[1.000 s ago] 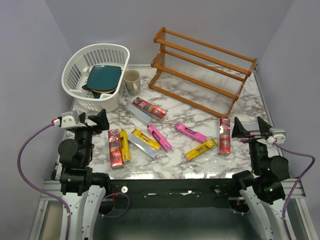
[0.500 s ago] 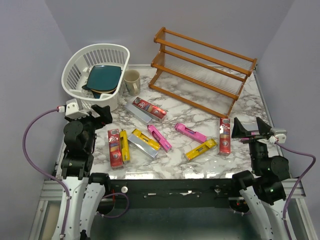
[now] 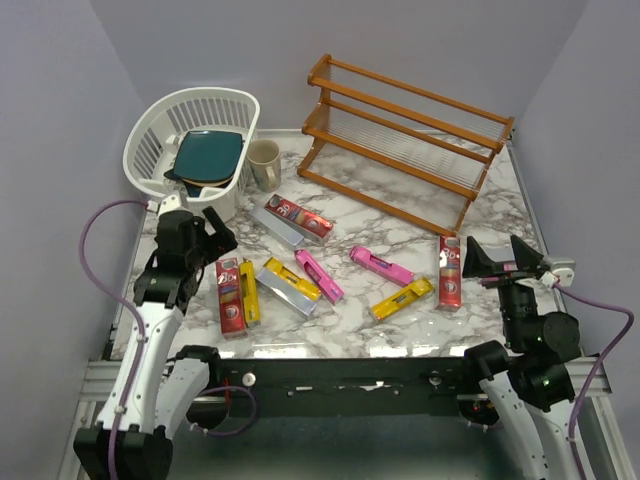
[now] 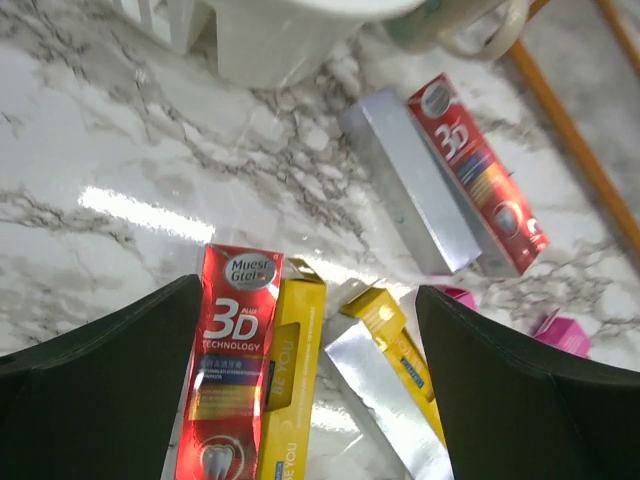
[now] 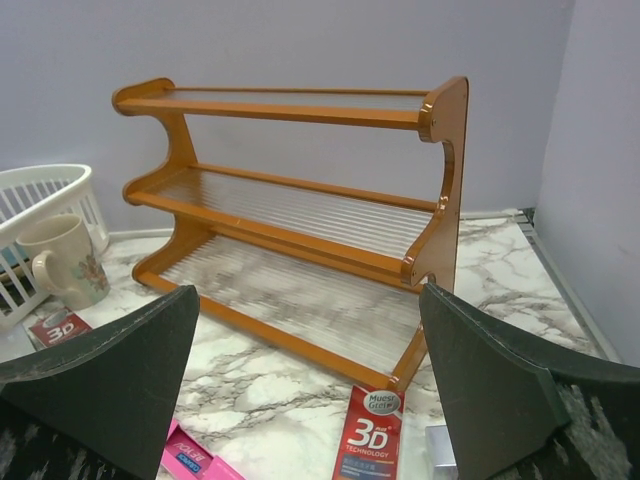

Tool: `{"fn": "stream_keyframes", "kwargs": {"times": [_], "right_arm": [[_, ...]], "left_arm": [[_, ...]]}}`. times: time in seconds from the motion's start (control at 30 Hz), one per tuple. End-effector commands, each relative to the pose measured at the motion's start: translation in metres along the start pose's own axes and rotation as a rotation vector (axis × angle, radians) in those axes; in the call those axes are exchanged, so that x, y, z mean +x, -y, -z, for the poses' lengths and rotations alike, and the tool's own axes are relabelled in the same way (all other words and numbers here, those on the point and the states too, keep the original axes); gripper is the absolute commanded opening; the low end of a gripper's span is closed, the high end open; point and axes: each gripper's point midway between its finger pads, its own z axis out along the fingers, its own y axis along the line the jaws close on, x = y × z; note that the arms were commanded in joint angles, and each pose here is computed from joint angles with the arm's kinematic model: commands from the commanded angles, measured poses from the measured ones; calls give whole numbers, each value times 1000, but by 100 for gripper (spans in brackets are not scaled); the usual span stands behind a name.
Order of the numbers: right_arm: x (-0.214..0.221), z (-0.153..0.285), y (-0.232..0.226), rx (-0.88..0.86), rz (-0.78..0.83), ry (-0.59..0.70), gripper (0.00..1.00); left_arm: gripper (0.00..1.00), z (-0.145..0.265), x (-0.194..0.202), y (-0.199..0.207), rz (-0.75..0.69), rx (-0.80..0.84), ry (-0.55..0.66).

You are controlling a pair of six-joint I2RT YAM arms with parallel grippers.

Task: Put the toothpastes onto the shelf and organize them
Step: Pick up the toothpaste from the center of the board.

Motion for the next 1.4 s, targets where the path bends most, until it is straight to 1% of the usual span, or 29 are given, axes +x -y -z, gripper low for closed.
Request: {"fn": "stream_keyframes", "kwargs": {"times": [0.0, 0.03, 0.07, 0.13, 0.23, 0.27, 0.3, 0.37, 0.4, 0.43, 0.5, 0.57, 0.63, 0.83, 1.0, 1.1, 1.3, 1.37], "right_arm": [[-64, 48, 8, -13, -83, 271, 100], [-64, 48, 8, -15, -86, 272, 100], [-63, 47, 7, -18, -84, 270, 100], [-63, 47, 7, -18, -85, 271, 100], [-62, 47, 7, -24, -88, 265, 100], [-62, 48, 6, -28, -88, 263, 100], [-61, 48, 7, -26, -87, 257, 100], [-61, 48, 8, -18, -87, 256, 100], [-61, 48, 9, -15, -84, 257, 100], [-61, 48, 10, -10, -84, 255, 100], [-61, 48, 11, -4, -83, 258, 100], [-61, 47, 10, -7, -84, 259, 100], [-60, 47, 9, -12, -84, 259, 100], [-61, 48, 9, -13, -84, 255, 100], [-60, 47, 11, -1, -85, 253, 100], [-59, 47, 11, -1, -85, 253, 100], [-59, 47, 11, -5, -86, 251, 100], [-59, 47, 11, 0, -85, 253, 100]], "left_arm": [[99, -15, 59, -1, -68, -71, -246], [99, -14, 71, 11, -123, -54, -266], [99, -16, 71, 11, -130, -96, -242], [99, -19, 85, 21, -159, -108, -258], [99, -26, 96, 29, -116, -123, -253], [99, -26, 103, 38, -124, -101, -260], [99, -28, 105, 44, -83, -104, -244], [99, -24, 116, 54, -80, -94, -247], [99, -23, 119, 52, -88, -118, -242], [99, -22, 122, 55, -60, -127, -235], [99, -16, 133, 53, -81, -155, -245], [99, -14, 134, 48, -58, -193, -225], [99, -11, 140, 41, -66, -220, -227], [99, -6, 146, 26, -73, -254, -228], [99, -2, 157, 18, -87, -253, -272], [99, 1, 164, 7, -80, -279, -287], [93, 5, 170, -6, -65, -288, -291], [91, 5, 163, -6, -68, -293, -273]]}}
